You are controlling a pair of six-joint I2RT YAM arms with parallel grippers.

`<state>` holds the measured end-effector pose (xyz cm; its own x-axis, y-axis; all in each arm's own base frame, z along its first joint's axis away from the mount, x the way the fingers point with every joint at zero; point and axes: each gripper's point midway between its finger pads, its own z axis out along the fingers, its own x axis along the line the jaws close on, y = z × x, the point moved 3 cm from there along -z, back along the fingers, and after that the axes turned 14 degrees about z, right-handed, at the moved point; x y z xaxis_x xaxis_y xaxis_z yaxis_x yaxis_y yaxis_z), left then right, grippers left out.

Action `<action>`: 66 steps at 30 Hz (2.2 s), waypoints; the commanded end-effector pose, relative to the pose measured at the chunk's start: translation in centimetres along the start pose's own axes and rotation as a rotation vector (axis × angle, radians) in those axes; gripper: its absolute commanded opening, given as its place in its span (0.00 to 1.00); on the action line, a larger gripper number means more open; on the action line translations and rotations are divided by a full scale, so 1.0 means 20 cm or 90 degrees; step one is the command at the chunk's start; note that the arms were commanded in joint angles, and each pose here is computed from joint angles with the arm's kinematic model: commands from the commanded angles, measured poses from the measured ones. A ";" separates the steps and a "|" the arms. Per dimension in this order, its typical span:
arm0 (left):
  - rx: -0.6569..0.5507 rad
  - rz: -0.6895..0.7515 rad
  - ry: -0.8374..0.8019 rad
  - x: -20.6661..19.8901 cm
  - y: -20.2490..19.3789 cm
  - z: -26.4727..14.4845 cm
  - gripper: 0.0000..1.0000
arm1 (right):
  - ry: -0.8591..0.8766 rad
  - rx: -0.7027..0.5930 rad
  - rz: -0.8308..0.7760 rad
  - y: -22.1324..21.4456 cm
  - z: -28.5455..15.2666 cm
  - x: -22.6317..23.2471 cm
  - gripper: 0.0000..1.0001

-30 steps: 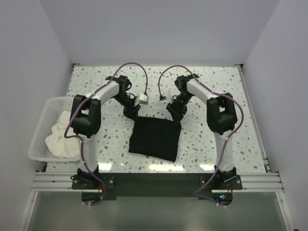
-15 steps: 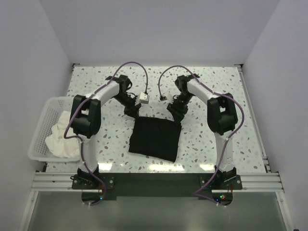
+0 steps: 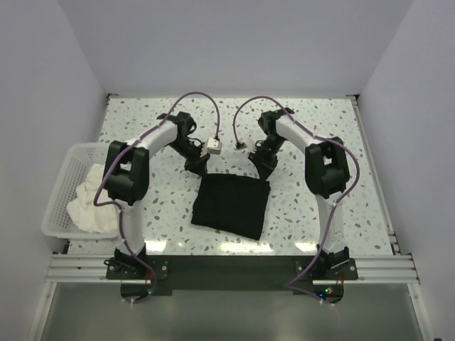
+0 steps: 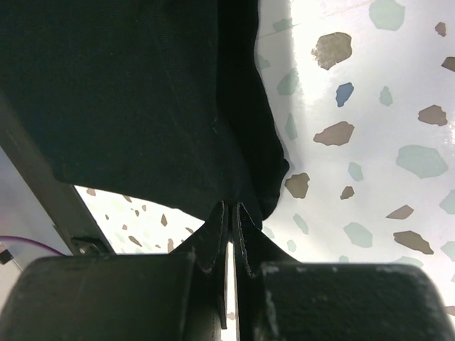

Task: Fold and stack the t-shirts
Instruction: Fold the tshirt

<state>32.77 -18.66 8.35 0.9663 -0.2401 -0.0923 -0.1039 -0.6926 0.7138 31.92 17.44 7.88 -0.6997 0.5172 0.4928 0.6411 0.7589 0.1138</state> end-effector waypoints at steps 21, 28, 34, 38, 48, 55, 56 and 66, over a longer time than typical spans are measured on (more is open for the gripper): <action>-0.014 -0.032 0.107 0.31 0.00 -0.08 0.00 | -0.109 0.020 0.012 -0.13 -0.12 -0.18 0.00; 0.006 -0.089 0.133 0.48 -0.11 0.03 0.00 | -0.218 0.010 0.010 -0.01 -0.10 -0.43 0.00; 0.039 -0.129 0.189 0.58 -0.19 0.03 0.00 | -0.312 -0.048 0.020 0.12 -0.16 -0.60 0.00; 0.027 -0.157 0.246 0.64 -0.16 -0.06 0.18 | -0.328 -0.105 0.031 0.22 -0.26 -0.57 0.34; -0.159 -0.215 0.202 0.16 0.34 -0.26 0.56 | -0.101 -0.282 0.128 0.19 -0.52 0.08 0.63; -0.212 -0.327 0.061 -0.22 0.43 0.13 0.55 | 0.160 -0.248 0.261 0.05 -0.18 0.41 0.54; -0.210 -0.372 0.042 -0.25 0.40 0.18 0.55 | 0.175 -0.241 0.272 0.04 -0.14 0.43 0.52; -0.164 -0.621 -0.005 -0.25 -0.03 0.40 0.52 | 0.143 -0.120 0.414 -0.22 0.30 0.16 0.47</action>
<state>24.86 -24.06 4.66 0.6678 0.2508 -0.7008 0.7159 -0.4743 0.5125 23.89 19.30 5.37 -0.0970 0.7058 0.7017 0.9514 0.2729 -0.1429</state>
